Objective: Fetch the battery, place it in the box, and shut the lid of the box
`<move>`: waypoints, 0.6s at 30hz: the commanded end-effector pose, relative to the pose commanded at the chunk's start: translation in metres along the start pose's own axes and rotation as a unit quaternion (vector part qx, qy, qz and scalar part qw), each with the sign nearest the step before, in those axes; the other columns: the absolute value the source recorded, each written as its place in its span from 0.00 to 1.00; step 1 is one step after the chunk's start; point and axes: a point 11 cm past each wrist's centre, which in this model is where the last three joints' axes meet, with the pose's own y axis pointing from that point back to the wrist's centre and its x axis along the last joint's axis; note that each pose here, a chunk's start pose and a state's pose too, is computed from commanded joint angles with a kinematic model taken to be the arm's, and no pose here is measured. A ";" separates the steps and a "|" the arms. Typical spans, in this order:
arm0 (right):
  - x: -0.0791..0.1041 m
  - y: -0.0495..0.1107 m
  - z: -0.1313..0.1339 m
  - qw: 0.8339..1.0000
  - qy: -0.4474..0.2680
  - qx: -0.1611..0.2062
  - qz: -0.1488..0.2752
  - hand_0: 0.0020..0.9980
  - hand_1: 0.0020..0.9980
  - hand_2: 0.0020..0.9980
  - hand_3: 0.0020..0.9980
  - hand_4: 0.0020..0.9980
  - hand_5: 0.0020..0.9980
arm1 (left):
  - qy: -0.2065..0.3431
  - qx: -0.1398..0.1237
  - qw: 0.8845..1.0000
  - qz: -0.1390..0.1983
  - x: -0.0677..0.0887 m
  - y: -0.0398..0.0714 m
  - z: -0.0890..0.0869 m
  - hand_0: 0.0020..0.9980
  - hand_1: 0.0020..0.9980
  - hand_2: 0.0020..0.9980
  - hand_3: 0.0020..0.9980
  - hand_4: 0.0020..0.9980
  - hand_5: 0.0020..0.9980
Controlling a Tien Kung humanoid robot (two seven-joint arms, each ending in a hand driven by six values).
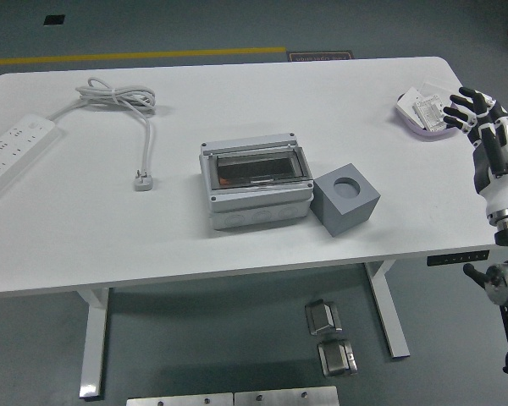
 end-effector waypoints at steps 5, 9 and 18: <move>-0.010 -0.003 -0.004 1.000 -0.011 0.000 -0.022 0.74 0.71 0.76 0.72 0.94 0.76 | 0.008 0.001 1.000 -0.004 -0.003 -0.001 -0.002 0.68 0.71 0.63 0.54 0.74 0.00; -0.020 -0.008 -0.011 0.999 -0.016 0.007 -0.045 0.76 0.73 0.78 0.75 0.96 0.81 | 0.008 0.006 1.000 -0.013 -0.009 -0.001 -0.006 0.68 0.71 0.64 0.56 0.70 0.06; -0.029 -0.013 -0.023 0.998 -0.032 0.031 -0.055 0.79 0.74 0.79 0.82 1.00 0.95 | -0.009 0.024 0.999 -0.025 -0.026 -0.002 -0.016 0.68 0.70 0.65 0.58 0.70 0.08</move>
